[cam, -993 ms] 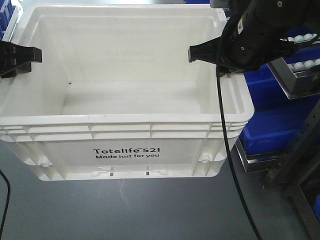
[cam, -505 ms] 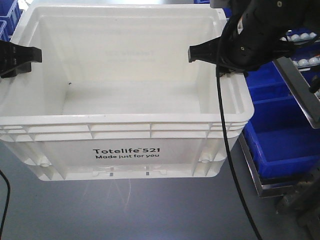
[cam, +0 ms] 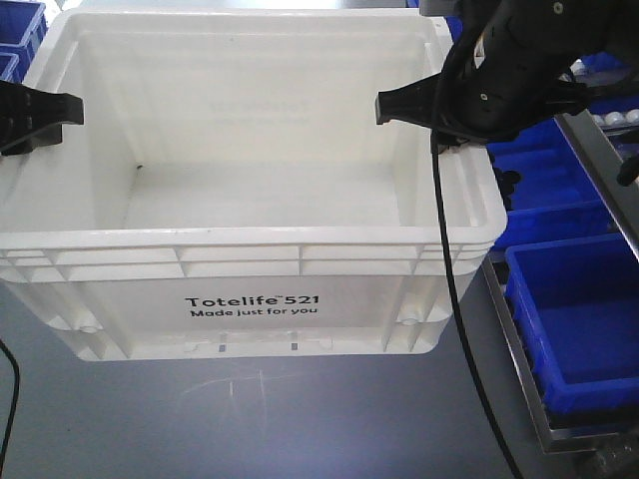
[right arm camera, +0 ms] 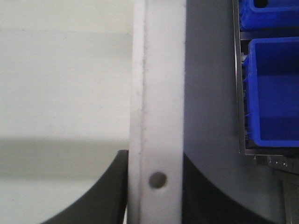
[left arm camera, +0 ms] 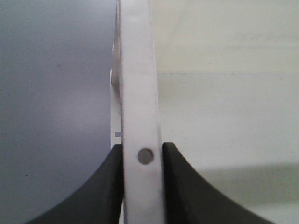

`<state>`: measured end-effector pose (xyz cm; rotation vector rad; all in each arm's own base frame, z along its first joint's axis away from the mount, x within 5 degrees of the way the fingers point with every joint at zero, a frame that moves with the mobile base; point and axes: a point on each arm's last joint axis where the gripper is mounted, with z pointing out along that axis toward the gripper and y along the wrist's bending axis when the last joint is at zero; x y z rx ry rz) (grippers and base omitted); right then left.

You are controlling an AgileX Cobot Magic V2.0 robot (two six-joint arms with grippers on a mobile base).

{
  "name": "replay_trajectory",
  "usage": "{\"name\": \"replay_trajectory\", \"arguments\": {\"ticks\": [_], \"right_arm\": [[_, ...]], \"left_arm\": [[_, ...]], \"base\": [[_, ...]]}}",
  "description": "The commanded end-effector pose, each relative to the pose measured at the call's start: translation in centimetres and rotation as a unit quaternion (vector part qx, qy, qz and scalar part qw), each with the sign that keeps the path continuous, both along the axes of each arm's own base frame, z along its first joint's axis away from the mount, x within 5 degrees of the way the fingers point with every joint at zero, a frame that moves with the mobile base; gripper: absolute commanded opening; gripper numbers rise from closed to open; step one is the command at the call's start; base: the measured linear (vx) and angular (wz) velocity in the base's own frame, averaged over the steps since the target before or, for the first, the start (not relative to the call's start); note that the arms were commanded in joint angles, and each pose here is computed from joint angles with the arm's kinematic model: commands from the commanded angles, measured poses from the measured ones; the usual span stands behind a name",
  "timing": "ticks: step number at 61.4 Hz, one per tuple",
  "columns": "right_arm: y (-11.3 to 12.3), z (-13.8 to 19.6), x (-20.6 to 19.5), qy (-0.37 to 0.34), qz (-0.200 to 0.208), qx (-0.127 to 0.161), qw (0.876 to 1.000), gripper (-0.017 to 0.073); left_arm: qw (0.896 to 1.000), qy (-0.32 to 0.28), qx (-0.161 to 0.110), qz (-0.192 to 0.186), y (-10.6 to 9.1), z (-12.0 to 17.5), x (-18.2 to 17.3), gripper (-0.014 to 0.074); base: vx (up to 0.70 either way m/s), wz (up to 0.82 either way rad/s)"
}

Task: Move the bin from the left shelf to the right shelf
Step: 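Keep gripping the tote rims while the base drives along the shelves, then carry the tote with both grippers past the blue bin racks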

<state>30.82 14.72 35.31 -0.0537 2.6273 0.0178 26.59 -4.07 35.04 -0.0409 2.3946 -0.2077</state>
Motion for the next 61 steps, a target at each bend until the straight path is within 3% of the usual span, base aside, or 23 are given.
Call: {"name": "replay_trajectory", "arguments": {"ticks": [1, 61], "right_arm": [[-1.4, 3.32, -0.14, -0.088, 0.001, -0.022, 0.996, 0.001], [-1.4, 3.32, -0.15, -0.087, 0.001, -0.022, 0.996, 0.001]], "left_arm": [[0.994, -0.105, -0.006, -0.005, -0.07, 3.47, -0.25, 0.0092], [0.994, -0.105, -0.006, -0.005, -0.07, 3.47, -0.25, 0.0092]], "base": [[0.26, 0.0], [0.29, -0.03]]}}
